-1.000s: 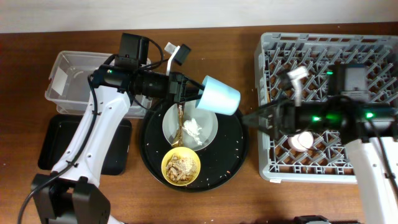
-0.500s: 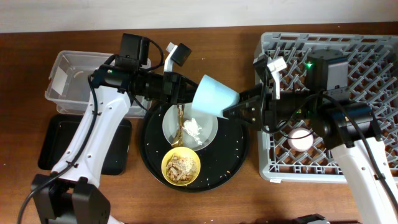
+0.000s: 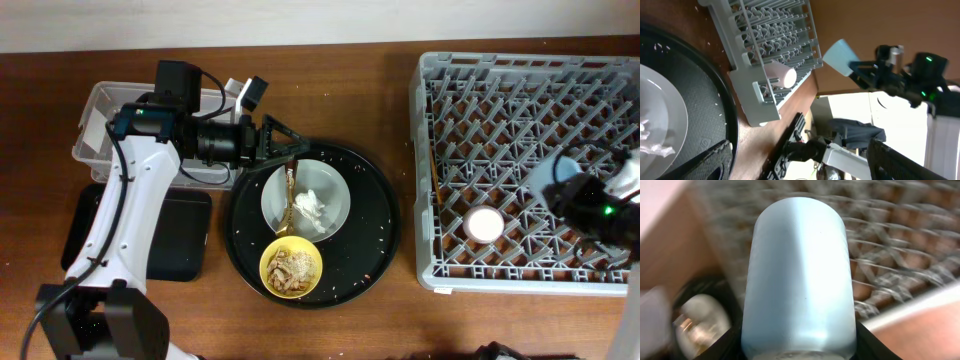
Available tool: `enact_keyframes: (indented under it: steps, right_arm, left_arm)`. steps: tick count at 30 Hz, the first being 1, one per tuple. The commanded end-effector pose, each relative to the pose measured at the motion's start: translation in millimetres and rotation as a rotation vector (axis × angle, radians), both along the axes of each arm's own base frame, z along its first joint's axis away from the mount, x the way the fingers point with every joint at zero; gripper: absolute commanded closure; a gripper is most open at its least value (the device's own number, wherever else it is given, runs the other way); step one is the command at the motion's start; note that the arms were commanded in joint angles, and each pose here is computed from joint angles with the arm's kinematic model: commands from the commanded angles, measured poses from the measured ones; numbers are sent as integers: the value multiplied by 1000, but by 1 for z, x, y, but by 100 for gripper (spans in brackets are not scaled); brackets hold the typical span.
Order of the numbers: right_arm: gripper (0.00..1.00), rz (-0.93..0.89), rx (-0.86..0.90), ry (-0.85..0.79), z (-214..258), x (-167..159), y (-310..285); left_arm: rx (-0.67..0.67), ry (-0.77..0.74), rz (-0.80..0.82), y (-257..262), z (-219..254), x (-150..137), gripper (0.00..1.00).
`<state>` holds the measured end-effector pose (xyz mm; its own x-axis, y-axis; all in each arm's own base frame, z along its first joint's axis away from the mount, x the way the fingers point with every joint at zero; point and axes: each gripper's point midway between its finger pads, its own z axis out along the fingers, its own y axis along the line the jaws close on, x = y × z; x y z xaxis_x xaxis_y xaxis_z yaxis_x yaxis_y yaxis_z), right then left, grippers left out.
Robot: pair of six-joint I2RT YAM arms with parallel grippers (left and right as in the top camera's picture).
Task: Sort waste into correct bins and load items into the dishwasher rack
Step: 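Place the blue cup in the dish rack with the right gripper, then grasp the yellow bowl with the left gripper and tip scraps onto the black tray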
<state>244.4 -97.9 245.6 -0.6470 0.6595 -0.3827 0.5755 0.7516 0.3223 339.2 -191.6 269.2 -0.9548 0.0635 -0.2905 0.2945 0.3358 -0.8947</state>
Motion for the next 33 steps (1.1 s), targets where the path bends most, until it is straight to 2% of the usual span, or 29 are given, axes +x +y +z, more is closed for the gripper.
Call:
enact_keyframes:
  steps: [1,6,8,10,12,14,15,18,21,23,25,27,30,31,32,33]
  right_arm:
    - [54,-140,-3,261,-50,-8,-37]
    - [54,-123,108,465,-110,1,-44]
    - [45,-110,154,486,-118,3,-38]
    - [12,-108,160,461,-115,8,-38]
    - [1,-69,187,399,-97,19,-32]
    - [1,96,242,242,-63,38,-2]
    - [1,190,242,152,-40,43,18]
    - [2,350,145,-21,11,39,63]
    - [2,581,38,-227,61,26,127]
    - [2,705,40,-254,68,16,160]
    - [1,810,60,-237,64,9,188]
    - [0,902,83,-196,53,2,211]
    - [0,914,71,-123,38,2,215]
    - [0,909,63,-107,35,3,213]
    - [0,909,66,-98,33,4,213]
    - [0,909,67,-93,32,4,213]
  left_arm:
    - [7,-2,-5,1,1,-3,15]
    - [54,-8,-17,4,-8,-9,14]
    - [65,-8,-14,5,-10,-9,14]
    - [66,-6,-14,5,-10,-9,14]
    - [80,-11,-12,6,-12,-8,15]
    - [89,-29,-15,7,-11,-9,26]
    - [143,-40,0,11,-15,-10,30]
    - [364,-73,65,36,-22,-22,31]
    - [787,-67,233,87,-33,-42,32]
    - [938,-61,281,94,-41,-51,32]
    - [1019,-50,258,82,-59,-61,32]
    - [1131,9,273,77,-94,-78,32]
    - [1156,118,257,73,-138,-101,32]
    - [1151,136,234,71,-153,-108,35]
    - [1094,155,191,58,-165,-116,39]
    - [972,150,92,29,-171,-126,45]
